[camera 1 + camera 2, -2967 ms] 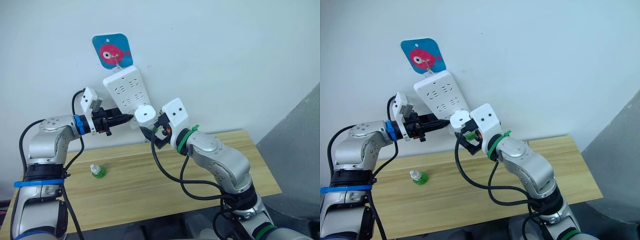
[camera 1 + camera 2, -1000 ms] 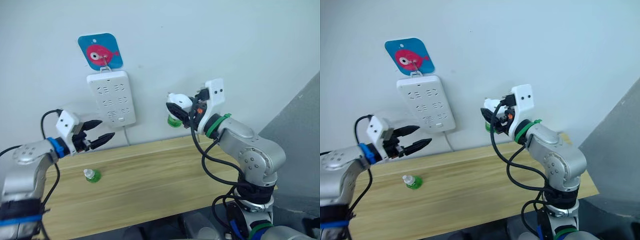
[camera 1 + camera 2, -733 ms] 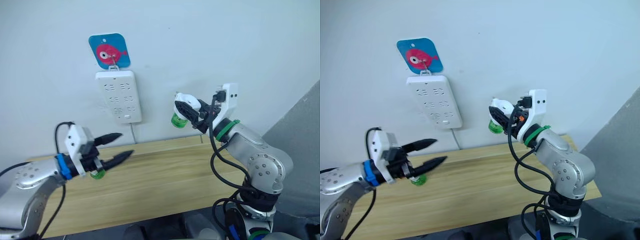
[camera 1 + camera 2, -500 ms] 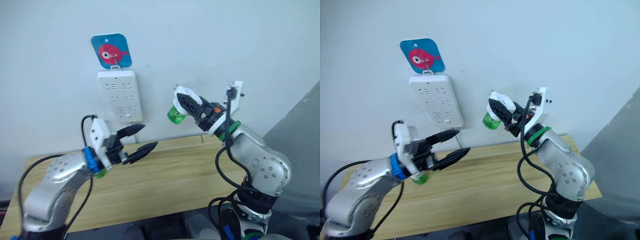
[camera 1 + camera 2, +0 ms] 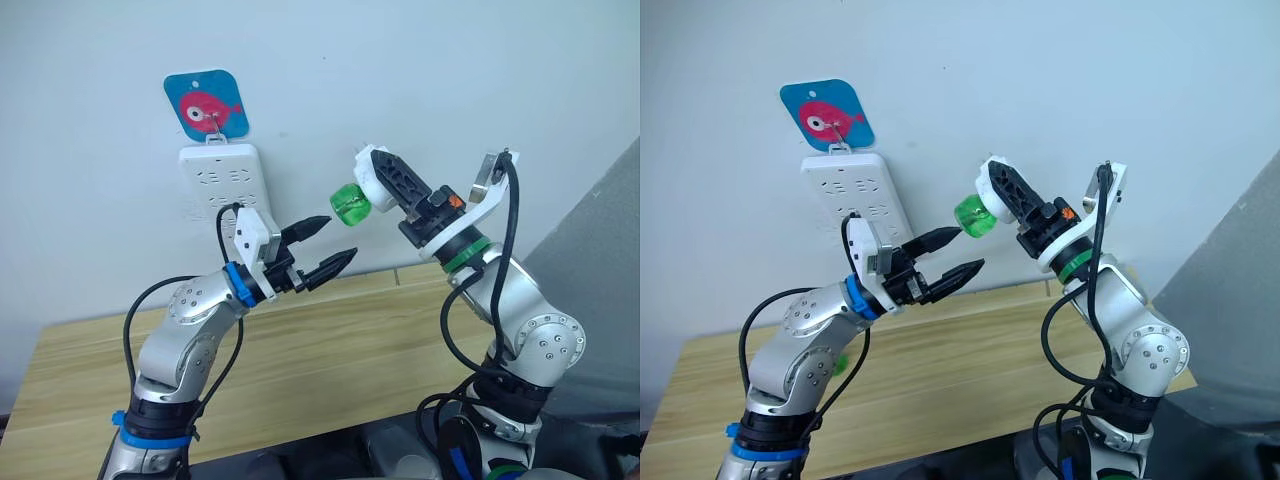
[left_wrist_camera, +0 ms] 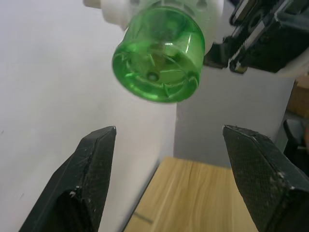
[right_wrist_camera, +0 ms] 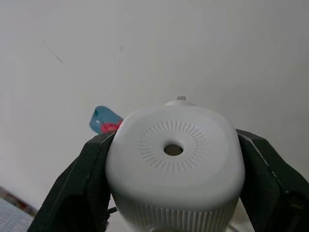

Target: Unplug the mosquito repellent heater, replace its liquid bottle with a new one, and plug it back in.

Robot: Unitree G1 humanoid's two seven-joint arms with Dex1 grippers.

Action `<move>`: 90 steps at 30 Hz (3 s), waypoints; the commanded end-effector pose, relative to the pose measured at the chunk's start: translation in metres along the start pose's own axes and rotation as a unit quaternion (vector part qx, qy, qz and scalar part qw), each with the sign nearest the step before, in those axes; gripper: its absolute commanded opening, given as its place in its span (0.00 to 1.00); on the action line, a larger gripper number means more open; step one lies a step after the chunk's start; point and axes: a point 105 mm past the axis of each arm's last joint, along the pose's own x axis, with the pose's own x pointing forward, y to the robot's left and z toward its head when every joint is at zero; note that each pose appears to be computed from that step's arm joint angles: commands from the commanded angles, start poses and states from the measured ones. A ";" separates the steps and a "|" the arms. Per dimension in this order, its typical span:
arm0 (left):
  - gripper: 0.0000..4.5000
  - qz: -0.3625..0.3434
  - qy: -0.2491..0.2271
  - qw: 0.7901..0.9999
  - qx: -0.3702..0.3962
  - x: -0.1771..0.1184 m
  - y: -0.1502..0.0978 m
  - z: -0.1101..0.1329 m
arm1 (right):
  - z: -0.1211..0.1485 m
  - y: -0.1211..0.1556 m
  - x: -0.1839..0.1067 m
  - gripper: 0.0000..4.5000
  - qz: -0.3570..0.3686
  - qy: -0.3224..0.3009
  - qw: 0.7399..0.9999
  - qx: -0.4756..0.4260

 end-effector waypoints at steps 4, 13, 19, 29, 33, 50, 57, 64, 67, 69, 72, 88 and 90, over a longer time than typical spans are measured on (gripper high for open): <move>0.82 -0.007 -0.032 0.999 0.016 0.002 -0.001 0.018 | 0.002 0.006 -0.004 0.70 0.007 -0.003 1.000 0.026; 0.82 -0.028 -0.027 0.999 0.020 0.003 -0.001 0.023 | -0.003 0.004 -0.008 0.70 0.004 0.018 1.000 0.015; 0.82 -0.033 -0.038 0.998 0.023 0.010 -0.003 0.027 | -0.006 0.006 -0.008 0.70 0.013 0.030 0.999 0.020; 0.78 -0.033 -0.033 0.999 0.018 0.009 -0.004 0.025 | -0.007 0.007 -0.007 0.70 0.011 0.033 0.999 0.021; 0.55 -0.025 -0.036 0.999 0.017 0.009 -0.001 0.026 | -0.009 0.006 -0.008 0.70 0.012 0.039 0.999 0.020; 0.50 -0.038 0.002 0.998 0.050 -0.004 0.001 0.006 | 0.000 -0.018 -0.035 1.00 -0.013 0.076 0.997 -0.007; 0.50 -0.093 0.057 0.990 0.091 -0.021 0.000 -0.018 | -0.001 -0.024 -0.093 1.00 0.023 0.265 0.963 -0.045; 0.50 -0.200 0.088 0.965 0.148 -0.039 -0.027 -0.031 | -0.016 -0.046 -0.104 1.00 -0.013 0.387 0.918 -0.083; 0.50 -0.221 0.089 0.958 0.160 -0.042 -0.033 -0.032 | -0.024 -0.044 -0.105 1.00 0.005 0.413 0.909 -0.060; 0.50 -0.227 0.088 0.956 0.165 -0.042 -0.036 -0.033 | -0.030 -0.041 -0.105 1.00 0.018 0.429 0.902 -0.043; 0.50 -0.236 0.084 0.953 0.172 -0.043 -0.040 -0.033 | -0.035 -0.040 -0.104 1.00 0.030 0.442 0.896 -0.020; 0.50 -0.248 0.072 0.949 0.183 -0.042 -0.051 -0.031 | -0.060 -0.032 -0.088 1.00 0.086 0.460 0.883 0.028; 0.50 -0.248 0.071 0.949 0.182 -0.042 -0.052 -0.030 | -0.063 -0.030 -0.085 1.00 0.093 0.460 0.883 0.030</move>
